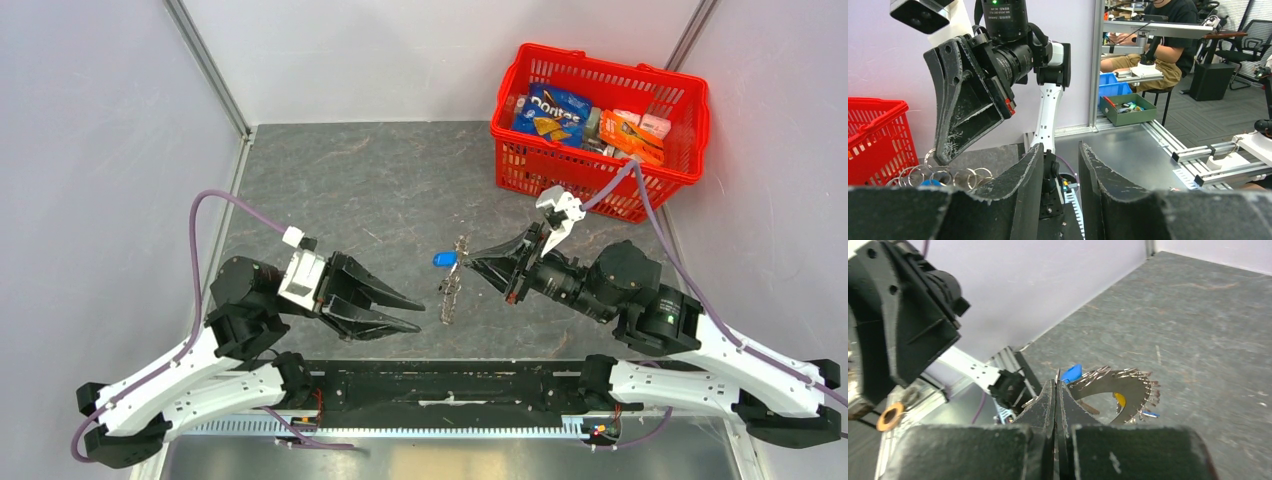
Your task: Put the keys on the keyring
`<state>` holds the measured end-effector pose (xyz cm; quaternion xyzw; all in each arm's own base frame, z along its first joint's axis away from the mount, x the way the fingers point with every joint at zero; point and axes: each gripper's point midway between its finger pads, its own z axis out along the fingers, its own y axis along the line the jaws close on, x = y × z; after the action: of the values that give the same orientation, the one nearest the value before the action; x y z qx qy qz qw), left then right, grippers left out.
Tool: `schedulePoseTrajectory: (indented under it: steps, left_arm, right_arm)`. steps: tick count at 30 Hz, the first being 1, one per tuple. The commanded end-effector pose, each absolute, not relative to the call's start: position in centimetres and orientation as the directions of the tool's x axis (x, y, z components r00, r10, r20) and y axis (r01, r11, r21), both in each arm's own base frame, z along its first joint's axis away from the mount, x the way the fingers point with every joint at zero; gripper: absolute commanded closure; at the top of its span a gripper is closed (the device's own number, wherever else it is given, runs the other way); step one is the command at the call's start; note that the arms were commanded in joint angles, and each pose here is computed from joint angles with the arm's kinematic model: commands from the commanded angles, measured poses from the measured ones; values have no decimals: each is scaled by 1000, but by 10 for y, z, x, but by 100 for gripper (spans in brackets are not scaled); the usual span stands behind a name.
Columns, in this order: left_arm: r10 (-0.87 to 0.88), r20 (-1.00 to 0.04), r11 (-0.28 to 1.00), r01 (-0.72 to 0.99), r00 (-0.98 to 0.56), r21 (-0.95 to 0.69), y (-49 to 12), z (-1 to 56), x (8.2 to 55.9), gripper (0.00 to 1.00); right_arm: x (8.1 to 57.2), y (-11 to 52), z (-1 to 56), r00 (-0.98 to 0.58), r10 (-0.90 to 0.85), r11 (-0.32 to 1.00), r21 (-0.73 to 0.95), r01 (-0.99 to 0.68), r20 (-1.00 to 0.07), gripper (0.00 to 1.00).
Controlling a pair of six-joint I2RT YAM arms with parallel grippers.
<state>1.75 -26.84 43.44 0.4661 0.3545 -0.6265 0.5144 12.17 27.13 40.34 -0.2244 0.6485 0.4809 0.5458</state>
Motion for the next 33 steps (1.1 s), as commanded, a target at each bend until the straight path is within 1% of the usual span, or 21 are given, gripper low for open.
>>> schedulePoseTrajectory:
  steps: [1, 7, 9, 12, 18, 23, 29, 33]
  left_arm:
    - [-305, -951, -193, 981, -47, 13, -268, 427, 21, 61]
    - [-281, -957, -81, 995, -71, -50, -263, 413, 37, 58]
    - [-274, -958, -47, 996, -84, -73, -261, 409, 42, 57]
    - [-261, -960, -31, 995, -100, -95, -259, 403, 43, 56]
    - [-250, -961, -14, 993, -117, -117, -255, 396, 44, 54]
    - [-242, -962, 6, 991, -127, -132, -253, 394, 46, 51]
    - [-244, -961, 14, 990, -133, -140, -252, 393, 47, 50]
    - [-247, -961, 22, 991, -125, -135, -252, 394, 48, 50]
  right_arm:
    - [141, 249, 436, -167, 273, 544, 295, -786, -947, 100]
    - [177, 234, 391, -149, 108, 750, 179, -637, -983, 100]
    - [186, 234, 371, -164, 49, 790, 139, -597, -985, 100]
    - [196, 233, 338, -200, -36, 837, 80, -542, -979, 100]
    - [204, 226, 268, -302, -101, 891, 49, -450, -948, 100]
    - [206, 226, 218, -406, -103, 905, 84, -418, -908, 100]
    - [217, 227, 181, -527, -111, 912, 125, -391, -843, 100]
    - [231, 228, 164, -580, -111, 922, 135, -364, -807, 100]
